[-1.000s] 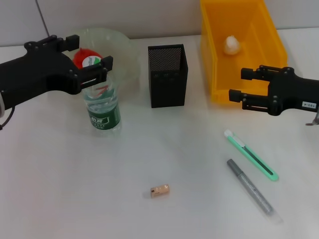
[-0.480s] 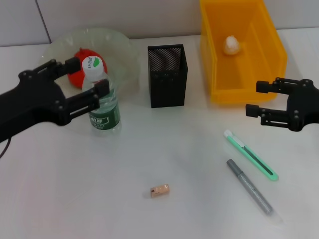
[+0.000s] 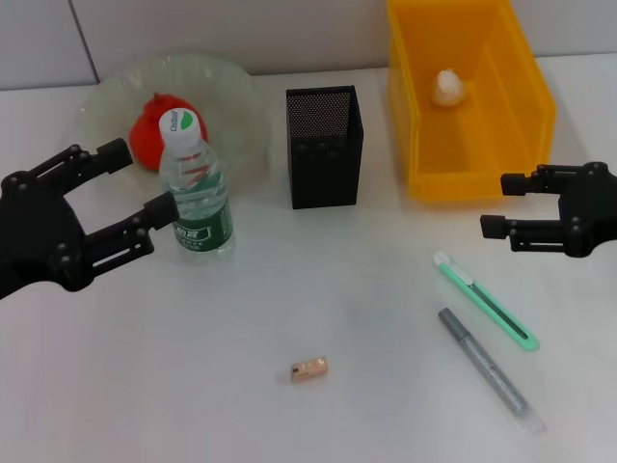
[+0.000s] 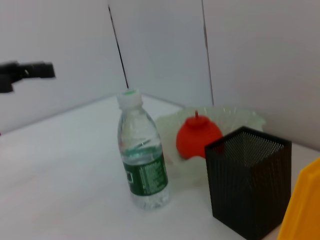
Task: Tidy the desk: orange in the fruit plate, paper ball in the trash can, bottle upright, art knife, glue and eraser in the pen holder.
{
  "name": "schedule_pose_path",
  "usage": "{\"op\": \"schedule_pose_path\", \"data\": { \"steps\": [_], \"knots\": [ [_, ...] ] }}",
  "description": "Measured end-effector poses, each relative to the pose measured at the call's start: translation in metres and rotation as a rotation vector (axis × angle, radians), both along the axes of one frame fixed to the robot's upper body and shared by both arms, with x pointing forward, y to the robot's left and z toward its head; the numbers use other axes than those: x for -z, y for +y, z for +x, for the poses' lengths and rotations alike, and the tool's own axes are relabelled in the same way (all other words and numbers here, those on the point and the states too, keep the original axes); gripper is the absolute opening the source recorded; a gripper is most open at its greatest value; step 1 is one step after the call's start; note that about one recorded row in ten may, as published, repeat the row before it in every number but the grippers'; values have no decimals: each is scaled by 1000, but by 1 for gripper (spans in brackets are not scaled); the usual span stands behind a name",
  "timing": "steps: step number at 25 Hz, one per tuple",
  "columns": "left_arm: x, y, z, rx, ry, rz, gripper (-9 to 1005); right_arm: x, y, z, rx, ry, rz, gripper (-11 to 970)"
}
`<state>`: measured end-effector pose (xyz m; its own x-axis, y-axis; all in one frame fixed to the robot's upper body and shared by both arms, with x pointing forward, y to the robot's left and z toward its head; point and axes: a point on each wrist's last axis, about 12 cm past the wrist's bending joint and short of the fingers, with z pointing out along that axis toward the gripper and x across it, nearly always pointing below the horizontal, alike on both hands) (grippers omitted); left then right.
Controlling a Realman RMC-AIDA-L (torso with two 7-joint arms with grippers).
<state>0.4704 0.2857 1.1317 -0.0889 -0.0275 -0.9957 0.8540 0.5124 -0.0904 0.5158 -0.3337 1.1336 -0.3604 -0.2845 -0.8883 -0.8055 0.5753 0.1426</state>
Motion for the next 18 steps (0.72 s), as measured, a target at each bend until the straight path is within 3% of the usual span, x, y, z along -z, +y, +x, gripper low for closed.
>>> {"op": "schedule_pose_path", "data": {
  "steps": [3,5,9,18],
  "knots": [
    [1,3,0,1,-2,-6,790,-10,3,5,6,18,-21,710],
    [1,6,-2,13,-29,1,790,-31,6,11,29,34,-81,710],
    [3,7,-4,15,-56,14,790,-50,10,16,60,53,-184,710],
    [3,7,-5,28,-78,28,790,-71,41,30,99,186,-407,710]
  ]
}}
